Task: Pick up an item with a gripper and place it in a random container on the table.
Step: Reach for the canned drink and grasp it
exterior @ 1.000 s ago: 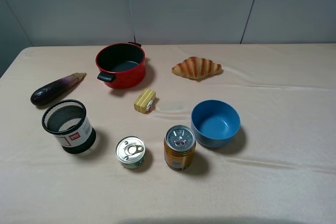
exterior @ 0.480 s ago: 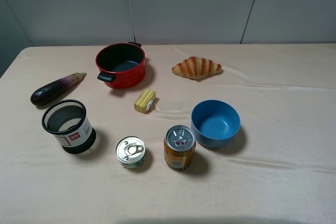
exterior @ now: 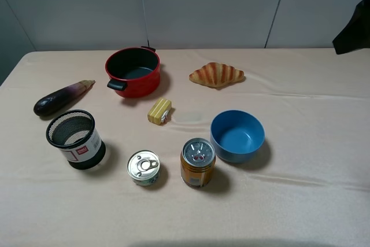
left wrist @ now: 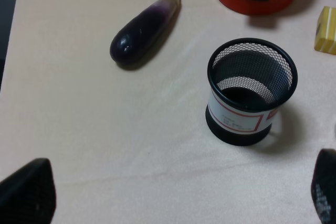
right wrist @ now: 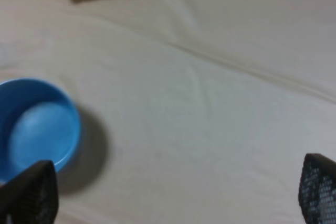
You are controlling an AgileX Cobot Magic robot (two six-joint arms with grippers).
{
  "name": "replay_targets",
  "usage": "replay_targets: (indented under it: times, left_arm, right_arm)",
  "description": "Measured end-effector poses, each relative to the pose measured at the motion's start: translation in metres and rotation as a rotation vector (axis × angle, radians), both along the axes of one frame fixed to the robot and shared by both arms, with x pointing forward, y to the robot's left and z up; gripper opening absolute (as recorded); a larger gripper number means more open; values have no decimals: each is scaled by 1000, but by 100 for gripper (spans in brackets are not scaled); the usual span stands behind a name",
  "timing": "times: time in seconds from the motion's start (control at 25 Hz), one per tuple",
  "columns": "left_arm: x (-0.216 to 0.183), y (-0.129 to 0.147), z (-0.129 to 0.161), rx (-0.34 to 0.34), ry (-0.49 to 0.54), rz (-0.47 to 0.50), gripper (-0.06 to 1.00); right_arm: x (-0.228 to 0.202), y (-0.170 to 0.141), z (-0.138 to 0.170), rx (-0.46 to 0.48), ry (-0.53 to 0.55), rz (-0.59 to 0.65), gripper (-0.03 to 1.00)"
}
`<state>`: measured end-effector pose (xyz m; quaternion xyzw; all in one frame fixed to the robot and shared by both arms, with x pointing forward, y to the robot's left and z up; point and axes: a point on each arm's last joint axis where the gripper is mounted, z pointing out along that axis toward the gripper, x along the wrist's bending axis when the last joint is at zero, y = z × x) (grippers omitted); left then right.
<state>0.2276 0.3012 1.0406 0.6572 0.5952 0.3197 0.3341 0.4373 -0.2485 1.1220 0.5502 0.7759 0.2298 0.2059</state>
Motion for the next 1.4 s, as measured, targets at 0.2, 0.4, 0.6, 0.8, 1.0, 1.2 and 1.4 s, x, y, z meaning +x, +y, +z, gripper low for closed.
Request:
replay_targets:
  times: [0.2,0.4,0.6,0.8,1.0,1.2,1.4]
  left_arm:
    - [0,0,0,0,0,0,99]
    - [0,0,0,0,0,0,99]
    - [0,0,0,0,0,0,99]
    - [0,0,0,0,0,0,99]
    - [0,0,0,0,0,0,99]
    - [0,0,0,0,0,0,99]
    - [0,0,0,0,0,0,99]
  right_arm:
    - [5,25,-11,-14,40,107,69]
    - [4,48,-17,-20,51,204,69]
    - [0,66,-21,-26,58,283,69]
    - [-4,83,-29,-47,91,355,69]
    - [-8,101,-39,-94,127,460,69]
    - [-14,121,-51,-147,155,586,69]
    - [-22,140,-62,-205,167,726,69]
